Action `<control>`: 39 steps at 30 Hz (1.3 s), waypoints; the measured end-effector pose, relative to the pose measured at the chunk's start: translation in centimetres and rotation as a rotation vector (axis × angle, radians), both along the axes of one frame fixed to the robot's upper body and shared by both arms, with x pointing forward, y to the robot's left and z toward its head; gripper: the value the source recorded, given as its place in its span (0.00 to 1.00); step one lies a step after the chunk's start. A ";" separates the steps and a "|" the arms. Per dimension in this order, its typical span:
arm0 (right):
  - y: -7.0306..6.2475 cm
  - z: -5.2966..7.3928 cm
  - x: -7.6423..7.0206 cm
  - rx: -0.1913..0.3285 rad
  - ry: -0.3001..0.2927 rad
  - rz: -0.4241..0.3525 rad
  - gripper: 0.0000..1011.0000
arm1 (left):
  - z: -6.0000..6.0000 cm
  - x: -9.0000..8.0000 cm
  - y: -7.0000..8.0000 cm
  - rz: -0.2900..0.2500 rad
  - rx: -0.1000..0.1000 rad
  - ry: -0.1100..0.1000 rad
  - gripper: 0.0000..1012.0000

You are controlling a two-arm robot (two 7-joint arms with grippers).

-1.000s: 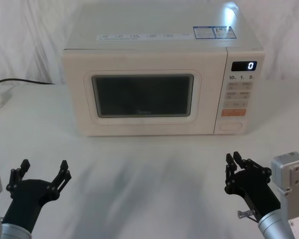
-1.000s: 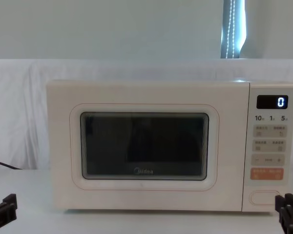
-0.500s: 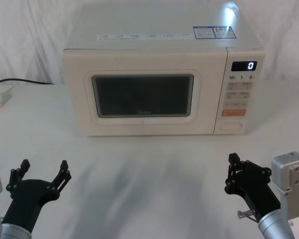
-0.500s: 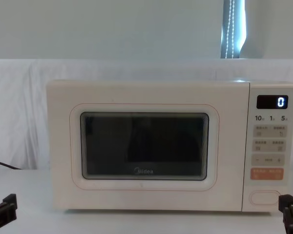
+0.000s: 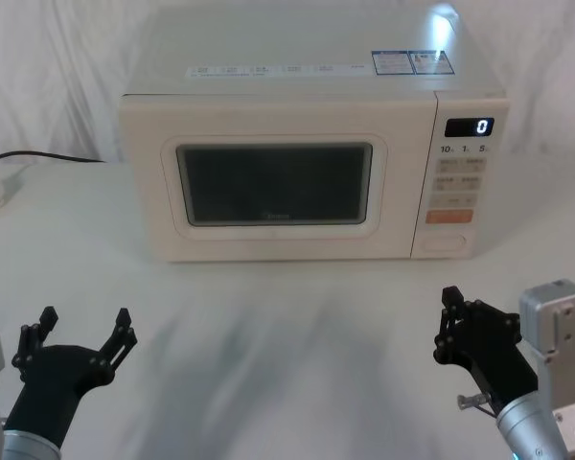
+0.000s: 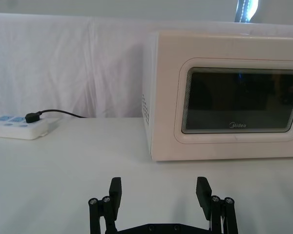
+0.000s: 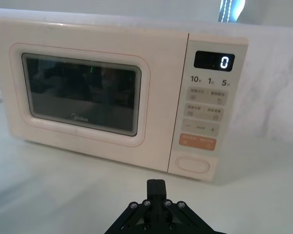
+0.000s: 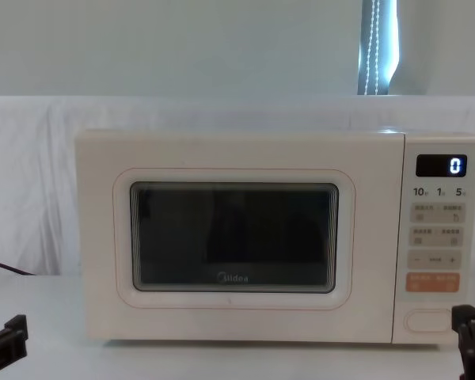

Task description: Press the button to open the microwave door with one hand; close the microwave door with the other hand.

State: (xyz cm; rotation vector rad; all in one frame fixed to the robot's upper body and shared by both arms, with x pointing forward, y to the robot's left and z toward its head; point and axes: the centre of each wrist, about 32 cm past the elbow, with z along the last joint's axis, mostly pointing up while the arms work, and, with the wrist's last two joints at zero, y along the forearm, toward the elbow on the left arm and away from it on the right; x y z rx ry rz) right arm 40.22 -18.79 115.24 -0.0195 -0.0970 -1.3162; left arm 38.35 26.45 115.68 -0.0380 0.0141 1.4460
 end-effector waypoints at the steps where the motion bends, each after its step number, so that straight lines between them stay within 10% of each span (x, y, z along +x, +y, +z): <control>1: 0.0 0.1 0.1 -0.003 0.000 0.000 0.00 | 0.0 0.0 0.0 0.000 0.000 0.000 0.99; 20: 0.4 1.5 4.8 -0.090 0.012 -0.021 0.00 | 0.0 0.0 0.0 0.000 0.000 0.000 0.99; 39: 0.4 0.8 9.7 -0.049 0.135 -0.102 0.00 | 0.0 0.0 0.0 0.000 0.000 0.000 0.99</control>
